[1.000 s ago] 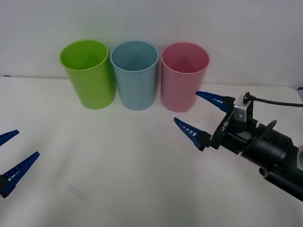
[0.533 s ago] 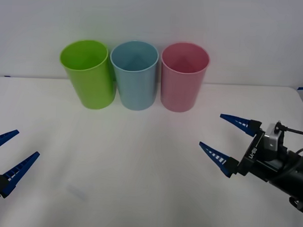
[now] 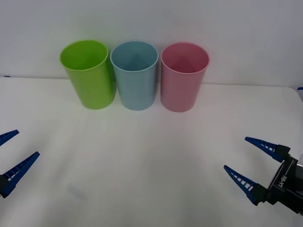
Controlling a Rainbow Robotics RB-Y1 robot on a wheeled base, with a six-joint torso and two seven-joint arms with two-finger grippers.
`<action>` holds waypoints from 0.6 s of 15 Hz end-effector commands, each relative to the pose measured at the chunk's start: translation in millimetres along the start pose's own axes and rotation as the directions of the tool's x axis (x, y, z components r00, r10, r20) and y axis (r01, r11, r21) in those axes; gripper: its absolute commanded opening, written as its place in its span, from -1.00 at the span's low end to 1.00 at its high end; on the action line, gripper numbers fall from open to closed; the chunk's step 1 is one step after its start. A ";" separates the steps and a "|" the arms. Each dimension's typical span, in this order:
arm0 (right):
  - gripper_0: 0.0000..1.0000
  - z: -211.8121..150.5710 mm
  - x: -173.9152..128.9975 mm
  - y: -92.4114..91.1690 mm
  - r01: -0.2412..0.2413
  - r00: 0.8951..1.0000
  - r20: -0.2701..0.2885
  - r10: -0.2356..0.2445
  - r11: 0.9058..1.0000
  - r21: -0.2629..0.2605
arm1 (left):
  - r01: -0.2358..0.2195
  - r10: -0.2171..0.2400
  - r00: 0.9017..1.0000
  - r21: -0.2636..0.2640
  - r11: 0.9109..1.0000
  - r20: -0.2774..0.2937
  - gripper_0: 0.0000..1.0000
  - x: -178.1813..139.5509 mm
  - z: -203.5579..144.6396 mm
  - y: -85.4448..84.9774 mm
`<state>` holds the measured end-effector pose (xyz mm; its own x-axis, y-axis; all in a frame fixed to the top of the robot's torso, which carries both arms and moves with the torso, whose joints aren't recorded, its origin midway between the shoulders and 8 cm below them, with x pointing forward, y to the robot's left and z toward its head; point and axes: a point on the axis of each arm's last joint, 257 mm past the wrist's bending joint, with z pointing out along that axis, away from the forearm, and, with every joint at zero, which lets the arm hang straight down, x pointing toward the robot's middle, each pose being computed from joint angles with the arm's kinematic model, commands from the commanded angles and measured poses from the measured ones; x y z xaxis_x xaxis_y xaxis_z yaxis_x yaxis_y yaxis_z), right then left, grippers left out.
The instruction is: Grasp the object on the table and drop it into the matching bin: aluminum can to the light blue bin, PET bottle to the pink bin.
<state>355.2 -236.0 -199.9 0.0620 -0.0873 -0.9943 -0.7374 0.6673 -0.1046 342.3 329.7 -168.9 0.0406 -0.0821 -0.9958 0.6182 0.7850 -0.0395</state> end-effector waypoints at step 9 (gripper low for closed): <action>1.00 -38.5 3.4 7.3 -0.027 1.000 -0.001 0.027 0.999 0.021 | 0.000 0.000 1.000 0.000 1.000 0.000 1.00 0.0 0.0 0.0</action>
<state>323.9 -258.8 -203.8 0.0397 -0.0700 -0.9968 -0.7262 0.6831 -0.0769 342.2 329.7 -168.9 0.0406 -0.0821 -0.9958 0.6182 0.7850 -0.0395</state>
